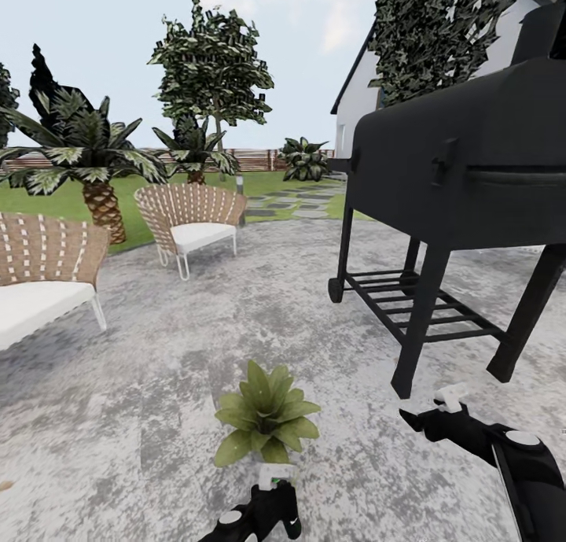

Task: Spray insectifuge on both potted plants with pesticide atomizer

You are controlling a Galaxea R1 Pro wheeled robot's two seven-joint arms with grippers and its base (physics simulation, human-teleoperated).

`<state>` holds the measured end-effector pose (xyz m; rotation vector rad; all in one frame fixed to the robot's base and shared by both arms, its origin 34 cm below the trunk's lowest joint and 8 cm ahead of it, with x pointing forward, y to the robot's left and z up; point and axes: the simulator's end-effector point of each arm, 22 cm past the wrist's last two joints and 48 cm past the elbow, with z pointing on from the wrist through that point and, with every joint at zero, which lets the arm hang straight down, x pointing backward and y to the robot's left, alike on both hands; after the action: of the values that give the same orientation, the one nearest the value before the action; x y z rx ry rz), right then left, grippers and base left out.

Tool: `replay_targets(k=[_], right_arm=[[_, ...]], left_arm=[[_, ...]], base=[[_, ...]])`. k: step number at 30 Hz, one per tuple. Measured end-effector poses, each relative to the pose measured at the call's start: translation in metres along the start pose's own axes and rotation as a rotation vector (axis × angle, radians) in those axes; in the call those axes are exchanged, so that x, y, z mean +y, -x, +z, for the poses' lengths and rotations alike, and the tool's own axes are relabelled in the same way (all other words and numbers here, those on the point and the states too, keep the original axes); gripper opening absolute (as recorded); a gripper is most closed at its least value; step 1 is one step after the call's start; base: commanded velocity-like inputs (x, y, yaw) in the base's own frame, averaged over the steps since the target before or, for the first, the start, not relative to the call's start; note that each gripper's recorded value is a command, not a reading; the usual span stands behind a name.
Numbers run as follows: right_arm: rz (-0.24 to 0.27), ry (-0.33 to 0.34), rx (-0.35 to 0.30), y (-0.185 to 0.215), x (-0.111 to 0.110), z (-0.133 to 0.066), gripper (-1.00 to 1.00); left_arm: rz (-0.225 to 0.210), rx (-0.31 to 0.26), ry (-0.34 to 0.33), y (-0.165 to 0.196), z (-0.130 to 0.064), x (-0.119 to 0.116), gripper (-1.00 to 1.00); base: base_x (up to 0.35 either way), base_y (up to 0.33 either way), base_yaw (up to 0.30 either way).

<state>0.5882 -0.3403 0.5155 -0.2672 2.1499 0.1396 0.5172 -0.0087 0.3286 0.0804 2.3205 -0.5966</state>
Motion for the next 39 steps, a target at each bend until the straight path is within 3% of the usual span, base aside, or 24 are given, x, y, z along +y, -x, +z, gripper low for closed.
replay_targets(k=[2, 5, 6, 19, 26, 32, 35, 39], right_arm=[[-0.010, 0.016, 0.003, 0.000, 0.008, 0.003, 1.00], [-0.027, 0.034, 0.005, 0.001, 0.018, 0.006, 1.00], [-0.029, 0.035, 0.005, 0.002, 0.018, 0.006, 1.00], [-0.039, 0.040, -0.002, 0.003, 0.020, 0.007, 1.00], [-0.039, 0.041, -0.002, 0.003, 0.021, 0.007, 1.00], [-0.040, 0.042, -0.002, 0.003, 0.022, 0.007, 1.00], [-0.039, 0.043, -0.002, 0.003, 0.022, 0.007, 1.00], [-0.040, 0.042, -0.002, 0.004, 0.022, 0.007, 1.00]], left_arm=[[-0.006, -0.006, 0.010, 0.000, 0.000, 0.002, -1.00], [-0.105, -0.008, 0.012, 0.000, 0.000, 0.003, -1.00], [-0.117, -0.009, 0.006, 0.001, 0.000, 0.002, -1.00], [-0.105, -0.004, -0.001, -0.004, 0.000, -0.001, -1.00], [-0.113, -0.041, 0.018, 0.004, -0.001, 0.003, -1.00], [-0.127, -0.030, 0.043, 0.000, 0.000, 0.005, -1.00], [-0.188, 0.000, 0.086, -0.008, -0.001, 0.014, -1.00], [-0.263, 0.051, 0.093, -0.020, -0.001, 0.014, -1.00]], base=[[0.000, 0.000, -0.076], [0.000, 0.000, -0.012], [0.000, 0.000, -0.003], [0.163, -0.154, 0.000], [0.091, -0.181, 0.197], [0.002, -0.004, 0.231], [0.000, 0.000, 0.231], [0.000, 0.000, 0.232]])
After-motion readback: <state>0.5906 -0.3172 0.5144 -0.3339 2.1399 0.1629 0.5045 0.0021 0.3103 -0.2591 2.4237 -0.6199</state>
